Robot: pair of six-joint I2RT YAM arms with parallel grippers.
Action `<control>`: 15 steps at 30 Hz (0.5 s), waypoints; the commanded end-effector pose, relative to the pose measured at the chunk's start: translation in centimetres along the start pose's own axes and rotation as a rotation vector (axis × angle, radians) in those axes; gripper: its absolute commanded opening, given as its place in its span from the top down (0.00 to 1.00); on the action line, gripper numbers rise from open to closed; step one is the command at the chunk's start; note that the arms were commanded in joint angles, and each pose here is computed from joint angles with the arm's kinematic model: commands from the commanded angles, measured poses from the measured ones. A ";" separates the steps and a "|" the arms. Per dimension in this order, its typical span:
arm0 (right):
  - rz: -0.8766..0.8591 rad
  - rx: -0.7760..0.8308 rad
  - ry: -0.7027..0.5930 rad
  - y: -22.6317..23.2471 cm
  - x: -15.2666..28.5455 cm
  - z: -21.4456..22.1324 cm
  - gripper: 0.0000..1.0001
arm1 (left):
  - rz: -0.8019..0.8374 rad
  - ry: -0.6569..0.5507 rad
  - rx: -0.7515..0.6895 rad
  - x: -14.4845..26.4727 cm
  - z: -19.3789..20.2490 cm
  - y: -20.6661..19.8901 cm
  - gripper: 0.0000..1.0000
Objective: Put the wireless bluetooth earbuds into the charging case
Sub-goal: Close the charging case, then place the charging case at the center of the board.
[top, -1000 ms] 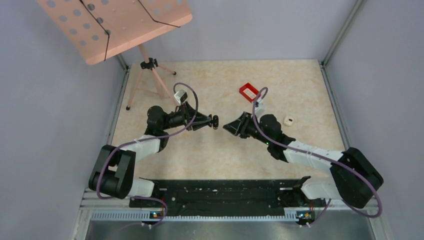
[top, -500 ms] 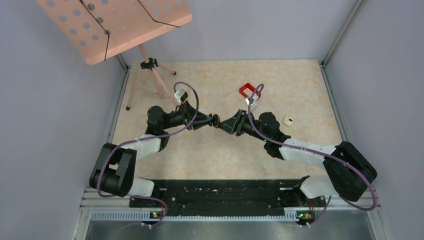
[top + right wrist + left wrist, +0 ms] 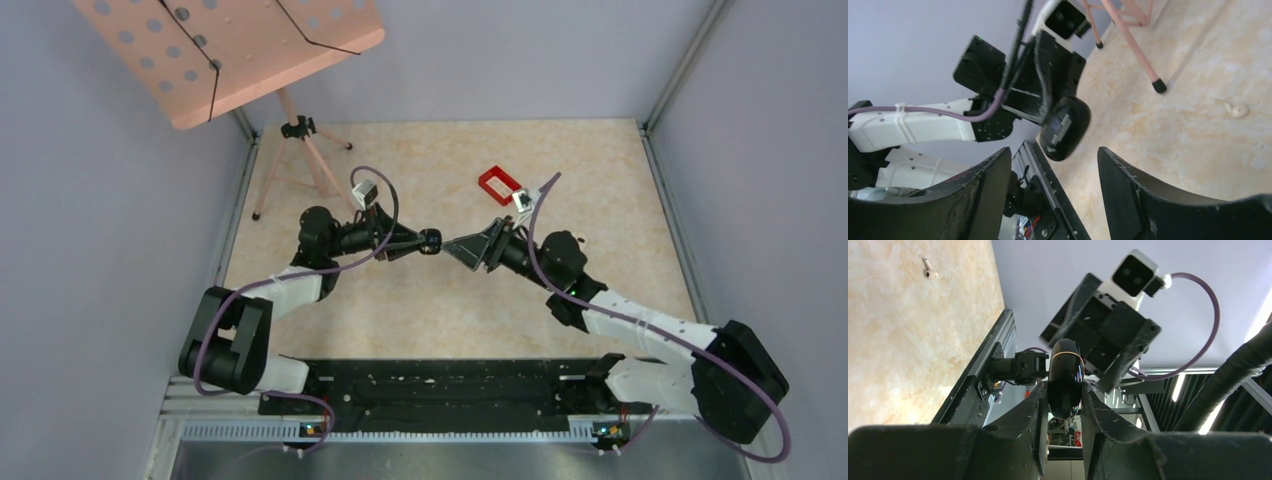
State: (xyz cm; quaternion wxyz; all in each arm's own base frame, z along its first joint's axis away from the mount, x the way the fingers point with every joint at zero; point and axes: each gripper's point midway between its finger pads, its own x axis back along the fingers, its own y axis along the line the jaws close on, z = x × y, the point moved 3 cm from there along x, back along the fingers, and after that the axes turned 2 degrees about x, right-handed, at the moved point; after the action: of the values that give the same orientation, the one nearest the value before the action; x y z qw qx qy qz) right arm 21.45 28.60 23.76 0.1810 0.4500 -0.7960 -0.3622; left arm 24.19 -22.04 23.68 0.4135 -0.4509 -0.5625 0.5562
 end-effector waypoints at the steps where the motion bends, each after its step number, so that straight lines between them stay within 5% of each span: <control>1: -0.011 0.084 -0.109 1.8 1.2 -2.9 0.32 | 0.015 0.030 -0.071 -0.1 0.2 -0.8 1.00; 5: -0.033 0.067 -0.098 1.9 1.4 -3.4 0.23 | 0.027 0.047 -0.092 -0.1 0.3 -1.1 1.00; 15: -0.279 -0.099 0.007 3.0 0.2 -2.0 0.26 | 0.073 0.052 -0.085 -0.2 0.2 -2.0 1.00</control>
State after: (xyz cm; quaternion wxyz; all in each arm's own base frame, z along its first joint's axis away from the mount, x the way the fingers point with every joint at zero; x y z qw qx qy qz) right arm 22.28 27.73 25.11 0.1714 0.4747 -0.7620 -0.4059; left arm 23.87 -22.12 23.64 0.4215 -0.4633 -0.5513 0.5511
